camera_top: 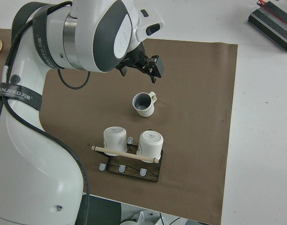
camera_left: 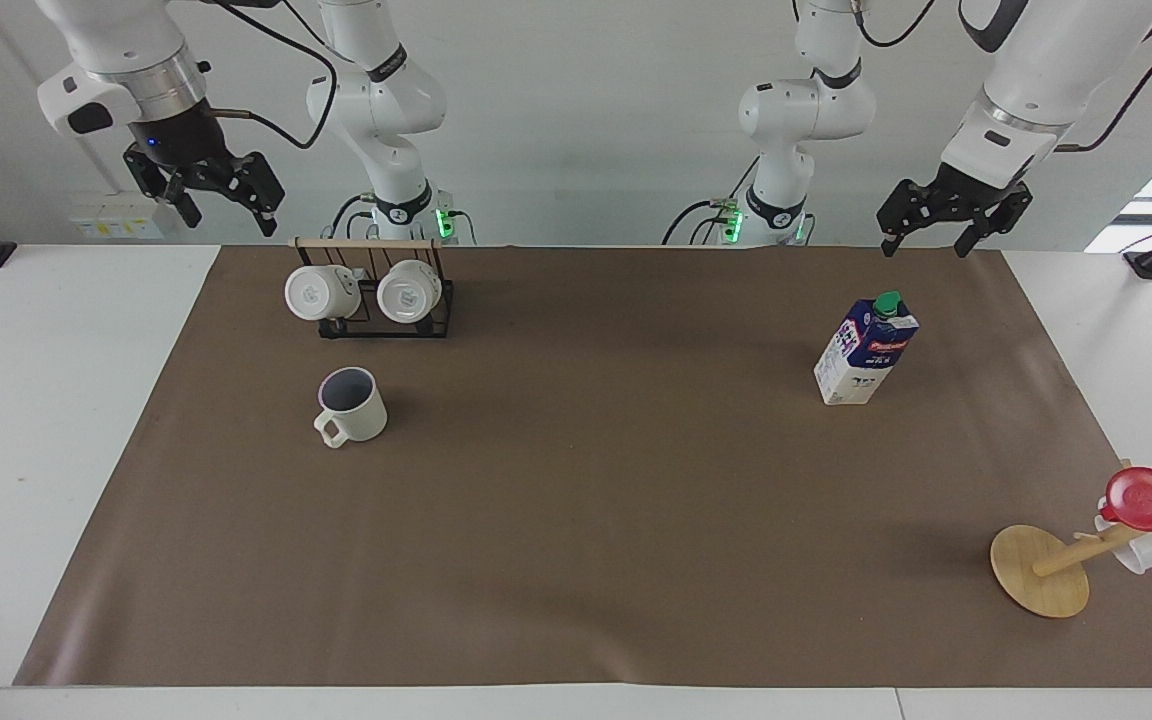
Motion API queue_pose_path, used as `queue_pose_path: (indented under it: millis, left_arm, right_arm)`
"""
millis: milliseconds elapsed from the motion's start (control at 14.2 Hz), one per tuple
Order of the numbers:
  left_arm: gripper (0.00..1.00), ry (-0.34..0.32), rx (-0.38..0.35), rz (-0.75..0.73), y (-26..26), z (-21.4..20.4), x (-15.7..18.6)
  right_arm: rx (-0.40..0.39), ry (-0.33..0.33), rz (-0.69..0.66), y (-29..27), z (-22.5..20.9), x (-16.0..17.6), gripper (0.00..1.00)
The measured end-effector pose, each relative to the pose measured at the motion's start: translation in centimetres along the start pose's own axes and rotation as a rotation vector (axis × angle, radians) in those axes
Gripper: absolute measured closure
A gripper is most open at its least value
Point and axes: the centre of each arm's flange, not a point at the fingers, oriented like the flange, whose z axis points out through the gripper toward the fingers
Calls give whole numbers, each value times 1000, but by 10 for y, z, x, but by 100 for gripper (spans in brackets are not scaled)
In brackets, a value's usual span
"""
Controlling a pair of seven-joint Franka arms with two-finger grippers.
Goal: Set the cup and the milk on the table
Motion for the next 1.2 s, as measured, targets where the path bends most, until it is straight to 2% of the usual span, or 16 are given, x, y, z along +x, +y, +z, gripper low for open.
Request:
queue_pose_path:
  millis: [705, 987, 1198]
  left_arm:
    - [0, 0, 0, 0, 0, 0, 0]
    - [0, 0, 0, 0, 0, 0, 0]
    - [0, 0, 0, 0, 0, 0, 0]
  right_arm:
    - [1, 5, -19, -10, -2, -4, 0]
    - [5, 55, -89, -51, 31, 13, 0]
    - [3, 62, -112, -70, 62, 32, 0]
